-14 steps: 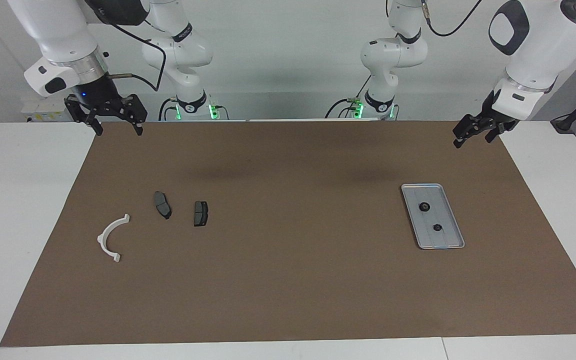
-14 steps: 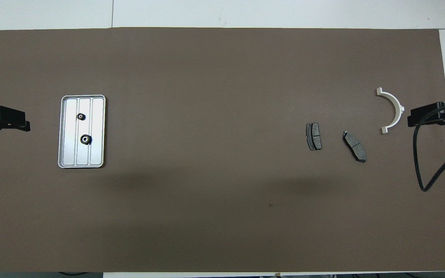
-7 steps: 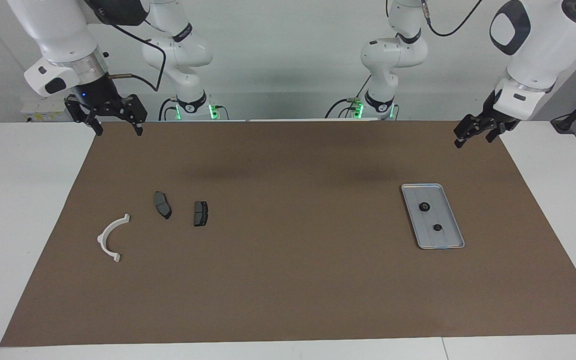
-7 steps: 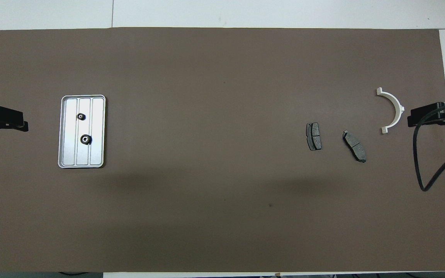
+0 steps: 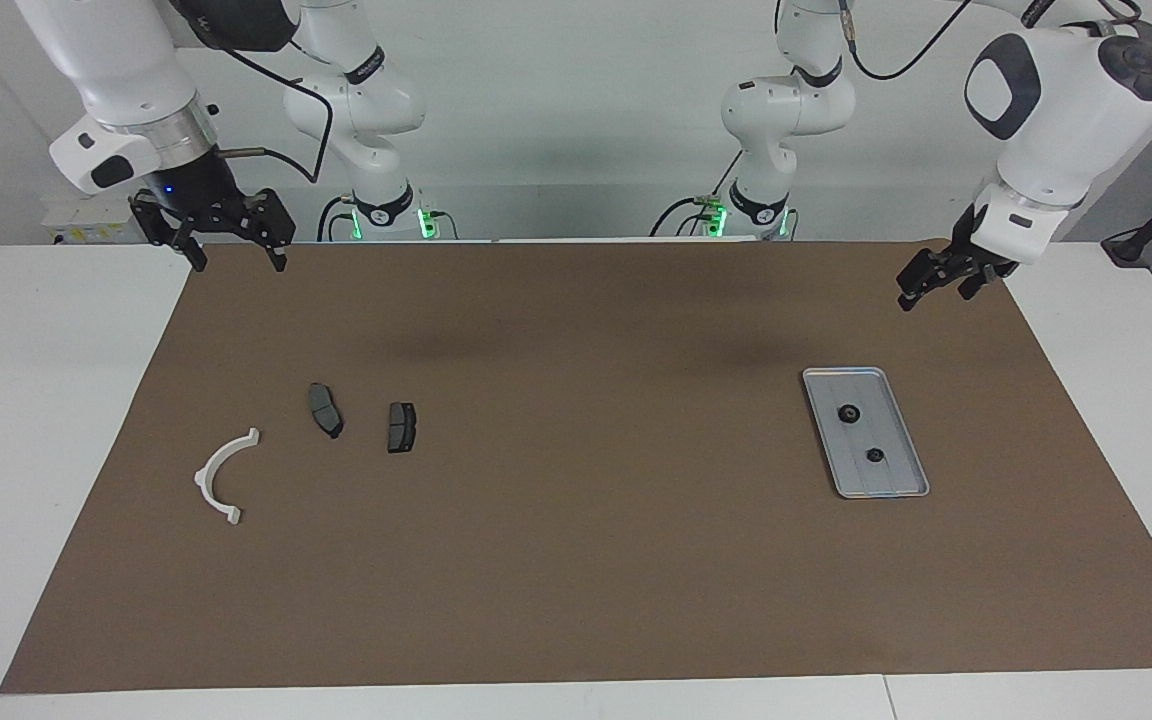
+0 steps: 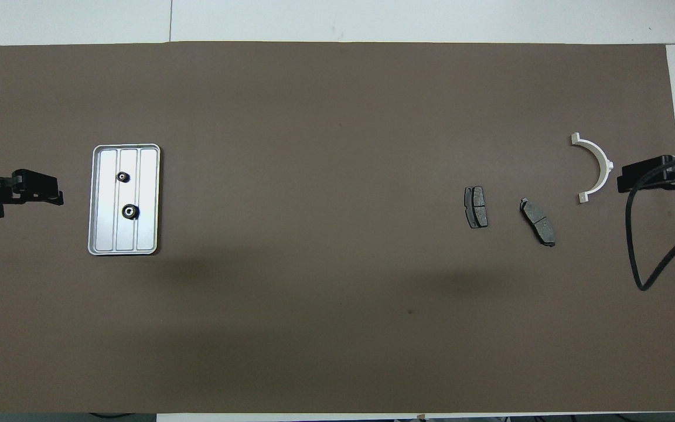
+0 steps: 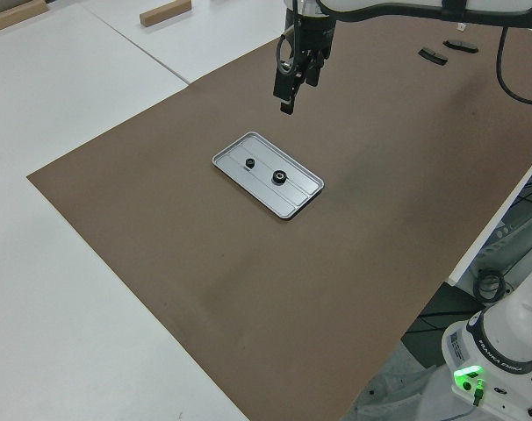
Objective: Place bearing gear from tray to pile
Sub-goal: 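Reach the left gripper down to a black bearing in the silver tray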
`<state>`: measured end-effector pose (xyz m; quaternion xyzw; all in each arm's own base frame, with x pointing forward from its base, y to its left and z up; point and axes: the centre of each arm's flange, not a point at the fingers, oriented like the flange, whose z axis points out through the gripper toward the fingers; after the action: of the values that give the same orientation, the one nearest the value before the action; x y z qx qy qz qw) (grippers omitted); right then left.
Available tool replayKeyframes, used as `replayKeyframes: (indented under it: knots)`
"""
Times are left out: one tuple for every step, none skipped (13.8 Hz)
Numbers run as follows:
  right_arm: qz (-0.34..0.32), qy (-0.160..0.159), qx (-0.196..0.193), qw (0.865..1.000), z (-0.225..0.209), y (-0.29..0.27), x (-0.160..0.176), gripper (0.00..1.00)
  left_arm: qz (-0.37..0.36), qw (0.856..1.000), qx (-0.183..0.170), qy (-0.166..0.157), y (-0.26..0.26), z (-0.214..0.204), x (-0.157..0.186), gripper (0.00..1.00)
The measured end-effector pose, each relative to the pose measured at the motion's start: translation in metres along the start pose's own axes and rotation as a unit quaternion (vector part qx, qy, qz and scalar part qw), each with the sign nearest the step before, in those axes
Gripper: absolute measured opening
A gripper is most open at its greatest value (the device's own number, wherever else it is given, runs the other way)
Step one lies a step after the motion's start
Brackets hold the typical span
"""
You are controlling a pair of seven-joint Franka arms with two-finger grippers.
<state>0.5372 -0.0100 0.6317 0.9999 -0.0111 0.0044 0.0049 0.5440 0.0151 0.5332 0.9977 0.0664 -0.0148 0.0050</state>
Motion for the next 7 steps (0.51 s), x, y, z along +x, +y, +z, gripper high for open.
replayKeyframes:
  knots:
    - [0.000,0.003,0.000,1.000,0.000,0.000,0.001,1.00,-0.003,1.000,-0.001,0.006,0.000,0.015,0.002,1.00]
    - [-0.001,0.006,0.000,1.000,-0.001,-0.001,0.001,1.00,-0.007,1.000,-0.001,0.011,0.000,0.031,0.004,1.00]
    - [-0.002,0.009,0.000,1.000,-0.002,-0.002,0.002,1.00,-0.011,1.000,-0.001,0.015,0.000,0.048,0.007,1.00]
    - [-0.002,0.012,0.000,1.000,-0.002,-0.003,0.002,1.00,-0.016,1.000,-0.001,0.015,0.000,0.065,0.011,1.00]
    - [-0.003,0.016,0.000,1.000,-0.002,-0.003,0.003,1.00,-0.024,1.000,-0.001,0.016,0.000,0.083,0.014,1.00]
    - [-0.003,0.018,0.000,1.000,-0.001,-0.003,0.004,1.00,-0.031,0.999,-0.002,0.018,0.001,0.103,0.016,1.00]
    - [-0.003,0.016,0.000,1.000,0.001,-0.003,0.005,1.00,-0.035,0.999,-0.002,0.018,0.002,0.123,0.014,1.00]
